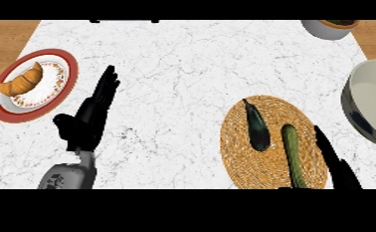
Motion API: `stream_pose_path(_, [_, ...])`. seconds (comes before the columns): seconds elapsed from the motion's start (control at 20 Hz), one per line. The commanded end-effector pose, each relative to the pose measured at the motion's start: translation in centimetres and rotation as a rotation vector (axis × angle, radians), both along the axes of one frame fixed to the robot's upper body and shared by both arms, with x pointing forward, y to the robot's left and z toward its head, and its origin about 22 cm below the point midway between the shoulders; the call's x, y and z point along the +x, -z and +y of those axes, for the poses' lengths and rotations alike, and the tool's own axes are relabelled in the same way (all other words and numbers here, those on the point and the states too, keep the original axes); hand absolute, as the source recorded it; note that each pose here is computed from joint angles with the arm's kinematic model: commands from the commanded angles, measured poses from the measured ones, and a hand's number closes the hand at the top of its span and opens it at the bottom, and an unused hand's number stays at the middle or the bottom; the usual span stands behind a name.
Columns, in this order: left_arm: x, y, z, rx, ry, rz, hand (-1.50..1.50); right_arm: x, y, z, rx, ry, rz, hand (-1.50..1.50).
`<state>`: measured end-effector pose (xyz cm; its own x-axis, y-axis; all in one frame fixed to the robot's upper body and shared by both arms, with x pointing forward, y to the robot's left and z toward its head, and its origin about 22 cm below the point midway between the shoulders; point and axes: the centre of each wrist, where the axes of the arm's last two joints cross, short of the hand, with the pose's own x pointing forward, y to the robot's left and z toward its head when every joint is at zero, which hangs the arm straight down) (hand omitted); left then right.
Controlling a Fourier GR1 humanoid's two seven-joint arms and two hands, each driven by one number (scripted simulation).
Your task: Pick the squash from the placemat and place it in the bowl
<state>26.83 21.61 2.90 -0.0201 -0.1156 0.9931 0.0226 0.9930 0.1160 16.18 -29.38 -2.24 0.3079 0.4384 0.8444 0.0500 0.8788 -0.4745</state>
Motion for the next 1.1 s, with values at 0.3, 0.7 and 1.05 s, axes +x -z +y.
stream_pose_path(0.3, [0.5,0.8,0.5,0.014,0.01,0.008,0.0,2.2,4.3,2.0,-0.046,-0.114,0.028,1.5])
stream_pose_path(0.7, [-0.2,0.4,-0.5,0.006,0.012,-0.013,0.0,1.4,2.3,2.7,-0.144,-0.282,-0.011,1.5])
stream_pose_path(1.05, [-0.1,0.3,1.0,-0.002,-0.022,0.003,0.0,-3.2,-1.7,-3.7,-0.015,-0.813,-0.062,1.5])
